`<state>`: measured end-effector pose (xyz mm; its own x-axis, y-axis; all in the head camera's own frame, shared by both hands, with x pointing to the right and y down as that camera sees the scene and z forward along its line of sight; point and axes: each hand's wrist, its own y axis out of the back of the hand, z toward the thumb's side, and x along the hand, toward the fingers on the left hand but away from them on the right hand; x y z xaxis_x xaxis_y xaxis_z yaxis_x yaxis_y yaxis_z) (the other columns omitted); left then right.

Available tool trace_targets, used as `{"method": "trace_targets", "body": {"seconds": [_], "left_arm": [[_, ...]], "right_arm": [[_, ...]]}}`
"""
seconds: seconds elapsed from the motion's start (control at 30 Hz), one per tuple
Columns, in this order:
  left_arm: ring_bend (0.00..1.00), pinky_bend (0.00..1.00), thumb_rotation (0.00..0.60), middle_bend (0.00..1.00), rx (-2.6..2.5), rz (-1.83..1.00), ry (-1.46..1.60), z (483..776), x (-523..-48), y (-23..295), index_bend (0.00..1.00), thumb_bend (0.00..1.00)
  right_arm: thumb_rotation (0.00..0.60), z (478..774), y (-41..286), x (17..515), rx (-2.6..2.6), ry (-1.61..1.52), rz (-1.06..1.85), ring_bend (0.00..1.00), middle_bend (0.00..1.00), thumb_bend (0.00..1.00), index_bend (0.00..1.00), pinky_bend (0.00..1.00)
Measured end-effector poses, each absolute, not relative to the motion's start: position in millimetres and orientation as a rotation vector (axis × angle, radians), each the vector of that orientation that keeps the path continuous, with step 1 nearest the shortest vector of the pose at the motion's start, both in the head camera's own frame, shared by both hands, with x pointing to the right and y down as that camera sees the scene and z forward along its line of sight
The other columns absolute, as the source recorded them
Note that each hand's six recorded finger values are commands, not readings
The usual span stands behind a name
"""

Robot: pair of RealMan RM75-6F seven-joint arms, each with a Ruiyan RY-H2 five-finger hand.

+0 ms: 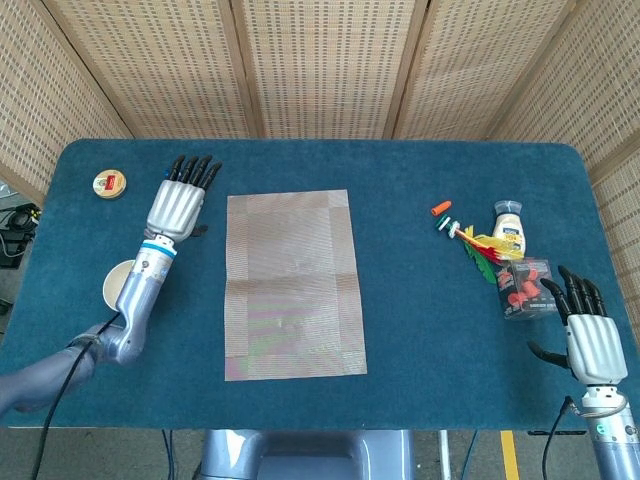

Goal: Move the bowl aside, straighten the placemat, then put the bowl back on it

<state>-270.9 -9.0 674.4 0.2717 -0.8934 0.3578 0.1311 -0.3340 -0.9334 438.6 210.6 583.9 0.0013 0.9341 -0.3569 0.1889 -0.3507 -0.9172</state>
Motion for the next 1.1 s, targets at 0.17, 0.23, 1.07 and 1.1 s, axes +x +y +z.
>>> {"method": "trace_targets", "body": {"seconds": [0.17, 0.23, 1.07, 1.1], "left_arm": [[0.00, 0.00, 0.600, 0.00, -1.510, -1.209, 0.785, 649, -303, 24, 0.00, 0.13], [0.00, 0.00, 0.600, 0.00, -1.512, -1.203, 0.802, 639, -320, 46, 0.00, 0.13], [0.00, 0.00, 0.600, 0.00, -1.488, -1.403, 0.994, 582, -466, 251, 0.00, 0.13], [0.00, 0.00, 0.600, 0.00, -1.491, -1.402, 0.997, 582, -466, 251, 0.00, 0.13]], "right_arm": [[0.600, 588, 212, 434, -1.622, -1.162, 1.402, 0.00, 0.00, 0.15, 0.17, 0.11], [0.600, 589, 212, 433, -1.629, -1.155, 1.399, 0.00, 0.00, 0.14, 0.17, 0.11], [0.600, 590, 220, 396, -1.734, -1.044, 1.229, 0.00, 0.00, 0.07, 0.18, 0.09], [0.600, 591, 220, 391, -1.747, -1.030, 1.209, 0.00, 0.00, 0.06, 0.18, 0.08]]}}
